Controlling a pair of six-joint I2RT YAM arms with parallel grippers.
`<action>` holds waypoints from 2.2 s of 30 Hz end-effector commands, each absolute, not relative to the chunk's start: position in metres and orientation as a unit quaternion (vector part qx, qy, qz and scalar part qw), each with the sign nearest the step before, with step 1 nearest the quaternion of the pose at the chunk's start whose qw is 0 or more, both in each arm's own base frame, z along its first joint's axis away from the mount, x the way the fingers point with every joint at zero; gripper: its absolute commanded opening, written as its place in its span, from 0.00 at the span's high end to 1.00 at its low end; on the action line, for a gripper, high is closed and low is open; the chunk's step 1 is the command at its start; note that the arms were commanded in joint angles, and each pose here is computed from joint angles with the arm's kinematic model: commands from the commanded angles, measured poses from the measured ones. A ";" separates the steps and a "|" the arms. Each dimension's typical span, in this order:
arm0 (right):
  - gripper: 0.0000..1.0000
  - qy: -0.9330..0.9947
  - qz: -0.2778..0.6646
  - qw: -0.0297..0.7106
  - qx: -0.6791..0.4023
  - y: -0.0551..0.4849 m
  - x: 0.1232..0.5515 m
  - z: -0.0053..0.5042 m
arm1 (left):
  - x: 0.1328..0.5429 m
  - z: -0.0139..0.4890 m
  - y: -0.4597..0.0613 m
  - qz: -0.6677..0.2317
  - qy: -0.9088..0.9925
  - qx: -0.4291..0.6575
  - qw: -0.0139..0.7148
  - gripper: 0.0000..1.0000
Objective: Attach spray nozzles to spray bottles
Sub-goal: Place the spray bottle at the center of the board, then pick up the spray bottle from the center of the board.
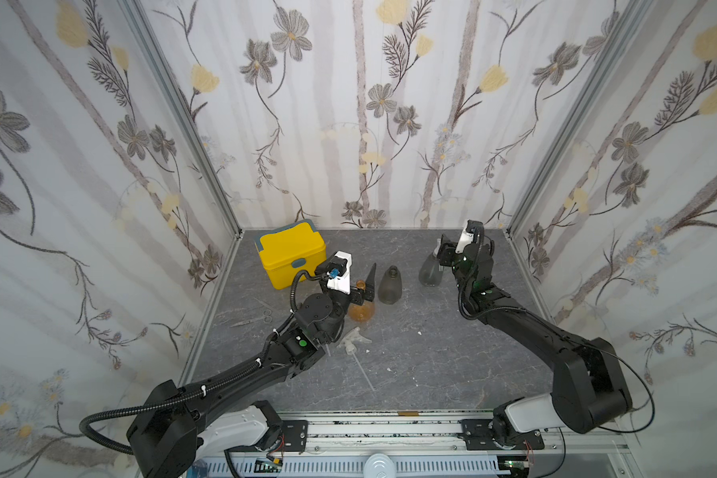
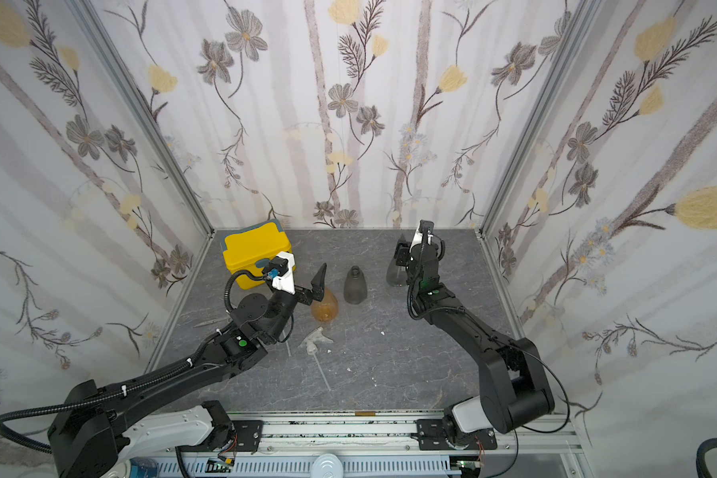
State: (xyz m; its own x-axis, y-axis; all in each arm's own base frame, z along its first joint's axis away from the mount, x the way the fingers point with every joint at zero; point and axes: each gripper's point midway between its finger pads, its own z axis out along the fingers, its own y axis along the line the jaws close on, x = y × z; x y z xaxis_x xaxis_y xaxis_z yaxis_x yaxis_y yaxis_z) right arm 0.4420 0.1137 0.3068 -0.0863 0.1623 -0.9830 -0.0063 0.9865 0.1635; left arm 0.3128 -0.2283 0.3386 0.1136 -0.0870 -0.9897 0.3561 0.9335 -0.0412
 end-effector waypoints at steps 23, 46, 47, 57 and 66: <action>0.32 0.863 0.178 0.439 -0.177 0.289 0.281 0.209 | 0.343 0.342 -0.165 -0.105 0.666 -0.057 0.737 0.00; 0.29 0.884 0.139 0.414 -0.167 0.288 0.431 0.165 | 0.343 0.343 -0.181 -0.135 0.667 -0.010 0.733 0.00; 0.30 0.884 0.138 0.414 -0.167 0.289 0.434 0.163 | 0.343 0.342 -0.182 -0.136 0.667 -0.008 0.732 0.00; 0.37 0.895 0.122 0.396 -0.164 0.291 0.445 0.131 | 0.344 0.340 -0.187 -0.142 0.669 0.000 0.729 0.00; 0.48 0.889 0.123 0.411 -0.160 0.287 0.437 0.143 | 0.344 0.341 -0.188 -0.145 0.668 0.004 0.730 0.00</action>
